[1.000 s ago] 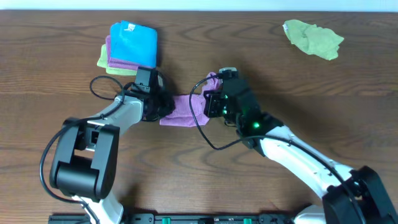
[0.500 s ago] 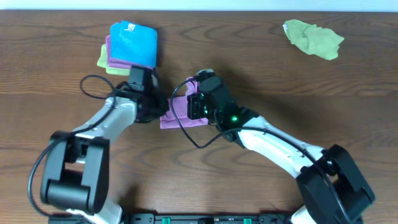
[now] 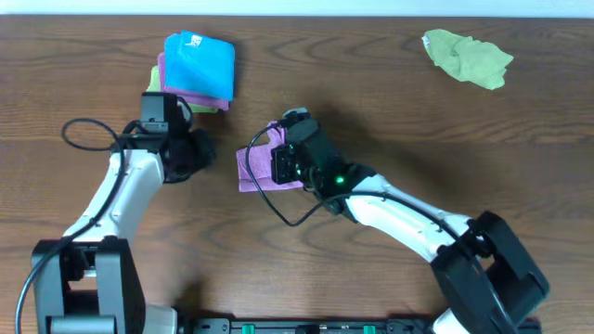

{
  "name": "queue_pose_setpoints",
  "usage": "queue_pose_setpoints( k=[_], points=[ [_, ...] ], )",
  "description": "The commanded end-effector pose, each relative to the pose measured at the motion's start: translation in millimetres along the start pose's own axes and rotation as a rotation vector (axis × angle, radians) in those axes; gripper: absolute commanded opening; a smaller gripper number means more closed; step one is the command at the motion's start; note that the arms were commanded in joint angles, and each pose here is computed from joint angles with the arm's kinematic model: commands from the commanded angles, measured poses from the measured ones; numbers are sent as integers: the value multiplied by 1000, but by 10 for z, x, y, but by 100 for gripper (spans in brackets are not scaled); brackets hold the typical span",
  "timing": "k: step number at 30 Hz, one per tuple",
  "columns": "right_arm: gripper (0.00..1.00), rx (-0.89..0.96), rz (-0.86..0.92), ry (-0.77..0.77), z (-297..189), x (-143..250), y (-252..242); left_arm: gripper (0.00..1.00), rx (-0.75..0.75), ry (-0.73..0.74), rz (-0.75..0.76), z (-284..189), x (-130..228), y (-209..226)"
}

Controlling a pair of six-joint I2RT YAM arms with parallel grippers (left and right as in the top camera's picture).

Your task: Fold the cloth

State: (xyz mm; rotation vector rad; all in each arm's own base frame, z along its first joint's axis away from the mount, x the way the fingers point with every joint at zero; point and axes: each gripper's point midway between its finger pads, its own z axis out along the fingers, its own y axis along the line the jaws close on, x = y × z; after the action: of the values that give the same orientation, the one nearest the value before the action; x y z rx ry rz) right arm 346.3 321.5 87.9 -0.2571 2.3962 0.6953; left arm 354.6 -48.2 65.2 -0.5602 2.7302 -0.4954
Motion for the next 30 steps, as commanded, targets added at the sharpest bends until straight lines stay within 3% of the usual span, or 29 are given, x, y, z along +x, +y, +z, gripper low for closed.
queue_pose_setpoints(
  k=[1,30],
  points=[
    [1,-7,-25,0,57,-4,78,6,-12,-37,23,-99,-108,13],
    [1,-10,-66,99,407,281,159,6,-41,-28,11,-101,-80,76]
  ],
)
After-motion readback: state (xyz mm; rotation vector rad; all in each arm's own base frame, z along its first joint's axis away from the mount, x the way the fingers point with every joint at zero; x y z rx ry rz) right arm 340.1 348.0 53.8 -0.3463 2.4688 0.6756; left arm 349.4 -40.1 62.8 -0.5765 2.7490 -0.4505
